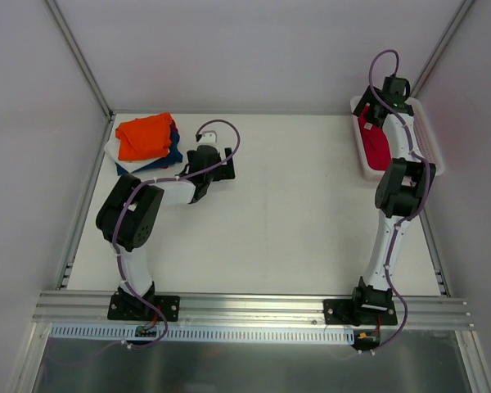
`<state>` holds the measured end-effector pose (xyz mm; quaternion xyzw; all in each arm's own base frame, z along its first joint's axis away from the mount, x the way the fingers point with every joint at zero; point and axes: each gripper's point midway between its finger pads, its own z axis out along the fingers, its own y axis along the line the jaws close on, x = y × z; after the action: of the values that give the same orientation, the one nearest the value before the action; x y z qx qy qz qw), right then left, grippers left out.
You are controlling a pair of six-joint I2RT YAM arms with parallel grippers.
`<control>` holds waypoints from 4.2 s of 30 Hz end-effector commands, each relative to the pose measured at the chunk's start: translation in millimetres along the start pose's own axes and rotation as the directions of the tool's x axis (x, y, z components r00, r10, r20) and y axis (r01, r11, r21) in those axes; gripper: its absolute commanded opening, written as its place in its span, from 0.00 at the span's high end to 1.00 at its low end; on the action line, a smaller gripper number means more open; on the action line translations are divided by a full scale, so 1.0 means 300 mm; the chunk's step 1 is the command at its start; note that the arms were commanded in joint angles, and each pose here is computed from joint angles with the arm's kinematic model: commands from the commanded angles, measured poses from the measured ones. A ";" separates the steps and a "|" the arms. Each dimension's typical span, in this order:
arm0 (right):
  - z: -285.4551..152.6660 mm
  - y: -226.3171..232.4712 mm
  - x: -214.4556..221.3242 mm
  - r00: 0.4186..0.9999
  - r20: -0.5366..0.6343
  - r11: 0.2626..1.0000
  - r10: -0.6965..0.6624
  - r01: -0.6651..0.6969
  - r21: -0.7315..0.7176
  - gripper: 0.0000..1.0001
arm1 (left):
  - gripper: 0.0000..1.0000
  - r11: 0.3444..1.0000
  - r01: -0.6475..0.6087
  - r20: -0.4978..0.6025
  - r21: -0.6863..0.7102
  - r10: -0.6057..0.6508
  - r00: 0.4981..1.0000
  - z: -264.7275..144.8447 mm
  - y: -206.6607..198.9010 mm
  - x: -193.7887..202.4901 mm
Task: Fold and stack the t-shirts
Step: Grab the tshirt from the pile, then move the tshirt to the center of the board
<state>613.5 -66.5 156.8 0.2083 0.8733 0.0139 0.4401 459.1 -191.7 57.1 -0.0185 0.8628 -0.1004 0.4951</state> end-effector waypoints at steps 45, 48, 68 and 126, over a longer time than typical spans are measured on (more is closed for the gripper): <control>0.053 -0.369 0.095 0.993 0.000 0.944 0.121 -0.116 0.308 0.13 | 0.01 0.998 0.044 0.084 0.042 -0.047 0.995 -0.035 -0.020 -0.101; 0.068 -0.356 0.153 0.988 -0.083 0.952 0.130 -0.100 0.291 0.10 | 0.01 0.998 0.047 0.081 0.044 -0.051 0.995 -0.035 -0.020 -0.100; 0.097 -0.372 0.318 0.926 -0.274 0.950 0.261 -0.196 0.244 1.00 | 0.01 0.997 0.063 0.074 0.049 -0.066 0.995 -0.029 -0.009 -0.101; -2.065 0.655 0.073 0.938 0.282 -0.086 0.201 0.304 -0.949 1.00 | 0.01 0.996 0.070 0.061 0.056 -0.074 0.995 -0.022 -0.006 -0.098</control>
<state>211.7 194.1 553.3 -0.1678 0.5277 0.5129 0.6559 460.4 -188.1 57.4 -0.0296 0.8611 -0.1212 0.4929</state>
